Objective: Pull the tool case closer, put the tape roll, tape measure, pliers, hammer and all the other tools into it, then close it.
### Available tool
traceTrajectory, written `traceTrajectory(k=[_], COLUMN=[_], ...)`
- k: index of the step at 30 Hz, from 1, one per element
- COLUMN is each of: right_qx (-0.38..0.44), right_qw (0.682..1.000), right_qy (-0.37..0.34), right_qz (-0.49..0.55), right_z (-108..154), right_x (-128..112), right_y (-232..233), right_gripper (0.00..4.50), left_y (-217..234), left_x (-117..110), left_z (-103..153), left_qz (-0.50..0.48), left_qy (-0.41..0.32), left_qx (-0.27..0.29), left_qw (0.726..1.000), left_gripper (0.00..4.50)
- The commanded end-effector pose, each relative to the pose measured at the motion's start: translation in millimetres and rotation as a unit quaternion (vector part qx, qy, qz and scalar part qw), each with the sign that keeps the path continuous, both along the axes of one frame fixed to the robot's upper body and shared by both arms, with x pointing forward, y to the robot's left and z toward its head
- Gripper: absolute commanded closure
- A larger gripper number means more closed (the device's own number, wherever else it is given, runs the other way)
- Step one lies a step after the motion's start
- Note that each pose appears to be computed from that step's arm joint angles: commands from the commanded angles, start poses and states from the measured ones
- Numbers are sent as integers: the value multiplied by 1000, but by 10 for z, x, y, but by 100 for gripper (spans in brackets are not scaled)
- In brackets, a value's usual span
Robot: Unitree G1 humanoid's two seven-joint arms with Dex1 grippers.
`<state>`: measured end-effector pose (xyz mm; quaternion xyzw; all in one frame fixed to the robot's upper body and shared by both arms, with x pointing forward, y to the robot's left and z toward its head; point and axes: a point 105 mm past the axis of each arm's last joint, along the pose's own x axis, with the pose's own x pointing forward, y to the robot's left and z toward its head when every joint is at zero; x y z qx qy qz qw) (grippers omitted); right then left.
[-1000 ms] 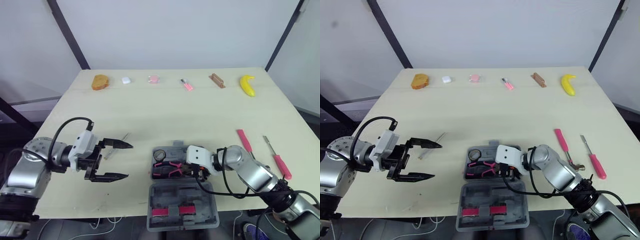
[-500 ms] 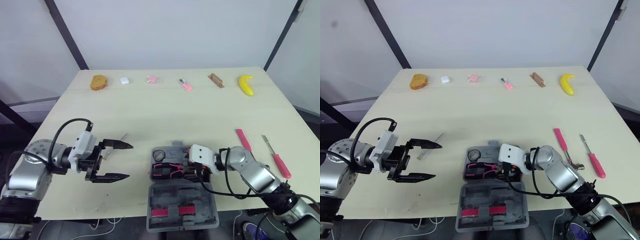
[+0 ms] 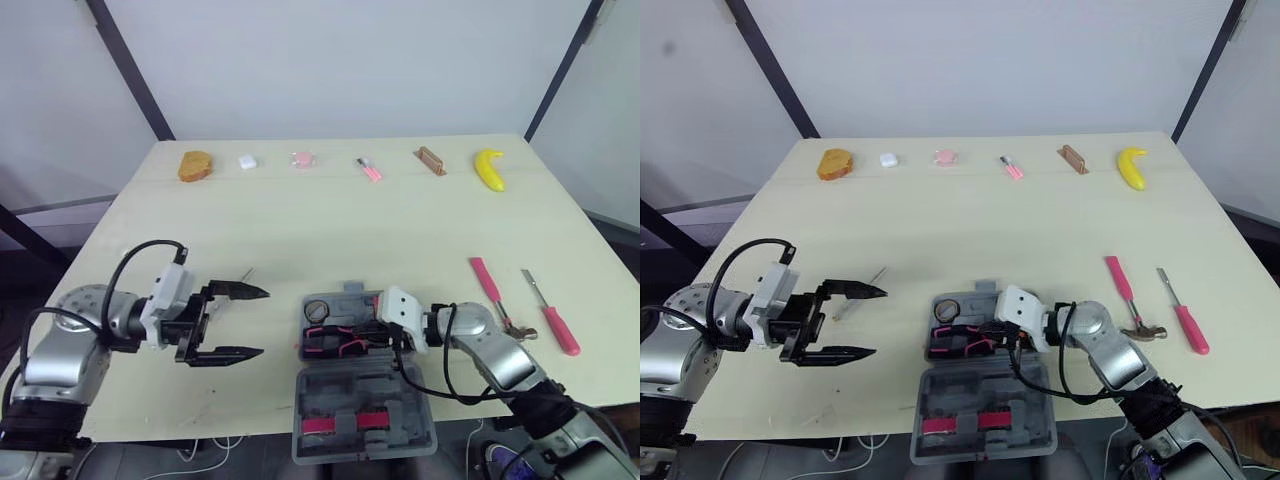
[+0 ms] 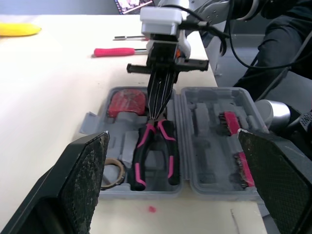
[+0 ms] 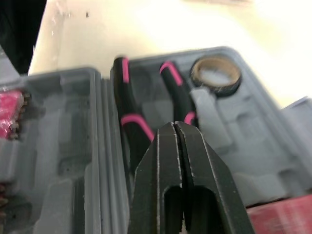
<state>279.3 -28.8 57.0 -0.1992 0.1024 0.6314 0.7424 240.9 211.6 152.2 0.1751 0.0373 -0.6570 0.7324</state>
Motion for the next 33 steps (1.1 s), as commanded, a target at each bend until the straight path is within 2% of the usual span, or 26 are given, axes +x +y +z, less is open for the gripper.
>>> traceTrajectory(k=[1,5,13,18,28,33], right_qx=[-7,-58,-140,-239,-298,-181], right_qw=[1000,997,988,969,952,982], right_qy=[-1,43,59,56,65,53], right_qz=[15,19,20,30,29,-9], right_z=[-80,-478,-862,-1160,-1369,-1066], right_x=[-47,-128,-167,-198,-235,-100], right_y=[7,-81,-263,-509,-700,-396], right_gripper=[439,439,439,439,439,439], left_y=[5,10,39,54,76,92], left_x=[-36,-49,-64,-63,-54,-39], left_z=[77,71,50,37,-3,-25], left_qz=[-8,-7,-6,-5,-1,14], left_qy=[-18,-15,-11,-7,2,13], left_qx=[4,4,4,4,0,-11], left_qw=[1000,1000,1000,1000,1000,1000], left_gripper=[0,0,0,0,0,0])
